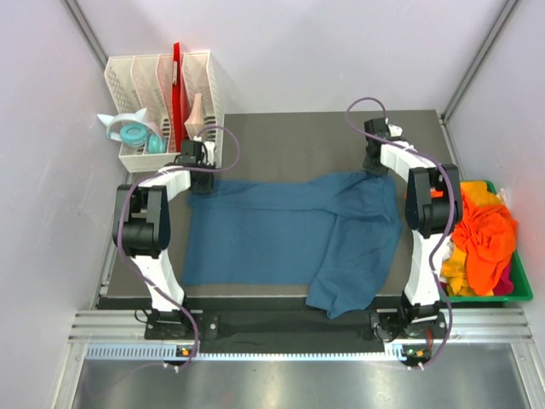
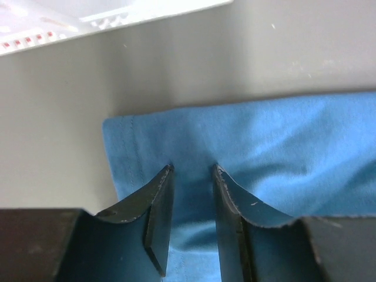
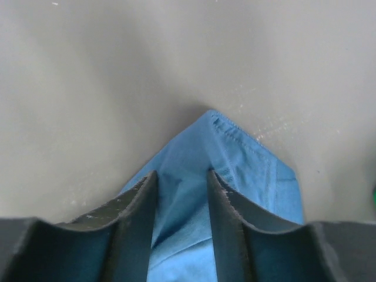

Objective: Fold and stack the t-shirts
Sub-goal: Fold the tshirt

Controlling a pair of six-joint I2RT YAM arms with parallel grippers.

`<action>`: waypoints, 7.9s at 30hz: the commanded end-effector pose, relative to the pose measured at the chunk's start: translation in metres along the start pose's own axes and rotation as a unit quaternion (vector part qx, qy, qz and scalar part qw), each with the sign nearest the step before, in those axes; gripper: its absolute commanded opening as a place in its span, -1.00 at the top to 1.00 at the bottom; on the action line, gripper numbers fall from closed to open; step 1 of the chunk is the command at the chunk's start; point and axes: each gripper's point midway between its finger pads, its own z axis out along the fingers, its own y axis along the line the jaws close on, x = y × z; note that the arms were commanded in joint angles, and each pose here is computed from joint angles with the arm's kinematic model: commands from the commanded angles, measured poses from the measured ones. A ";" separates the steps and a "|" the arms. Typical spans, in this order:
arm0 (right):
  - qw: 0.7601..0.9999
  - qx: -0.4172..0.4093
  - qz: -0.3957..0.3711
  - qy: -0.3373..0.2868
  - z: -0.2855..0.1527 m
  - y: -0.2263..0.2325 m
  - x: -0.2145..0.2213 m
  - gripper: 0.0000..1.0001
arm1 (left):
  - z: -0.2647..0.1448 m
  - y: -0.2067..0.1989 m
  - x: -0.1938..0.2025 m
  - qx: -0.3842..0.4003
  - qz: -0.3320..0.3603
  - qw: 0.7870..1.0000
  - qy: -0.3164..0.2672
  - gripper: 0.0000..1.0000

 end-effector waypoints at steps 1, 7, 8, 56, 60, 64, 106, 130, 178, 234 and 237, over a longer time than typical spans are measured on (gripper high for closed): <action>1.000 0.000 0.028 0.009 0.007 -0.001 -0.014 0.38 | 0.006 0.012 -0.011 -0.028 0.007 1.000 0.000 0.27; 0.999 0.010 0.046 -0.001 0.023 -0.005 -0.034 1.00 | 0.011 0.015 -0.014 -0.036 -0.003 0.999 0.002 0.30; 0.999 0.008 0.045 -0.011 0.021 -0.004 -0.043 0.98 | 0.010 0.015 -0.016 -0.036 -0.003 0.999 -0.001 0.30; 0.975 0.049 -0.207 -0.055 -0.108 0.033 0.114 0.04 | -0.046 -0.036 0.020 0.061 -0.001 0.998 -0.004 0.24; 0.976 0.059 -0.199 -0.067 -0.103 0.035 0.100 0.08 | -0.043 -0.035 0.022 0.057 -0.001 0.998 0.000 0.24; 0.977 0.060 -0.189 -0.074 -0.100 0.036 0.090 0.25 | -0.042 -0.034 0.022 0.054 -0.001 0.999 0.000 0.24; 0.992 -0.041 -0.106 0.048 -0.122 -0.007 0.224 0.10 | 0.016 -0.007 -0.007 -0.018 -0.002 0.999 0.032 0.26; 0.985 -0.070 -0.088 -0.130 -0.211 0.031 0.067 -0.09 | -0.086 -0.039 -0.100 0.076 -0.007 0.989 -0.126 0.12; 0.973 -0.013 -0.223 -0.060 -0.108 0.046 0.089 -0.10 | -0.034 -0.058 0.014 0.090 0.011 0.996 0.012 0.20; 0.975 -0.008 -0.211 -0.073 -0.105 0.049 0.058 0.46 | -0.021 -0.046 -0.022 0.052 0.000 0.999 -0.009 0.17; 0.975 -0.007 -0.211 -0.069 -0.102 0.048 0.061 0.51 | -0.023 -0.046 -0.030 0.051 -0.003 0.999 -0.017 0.17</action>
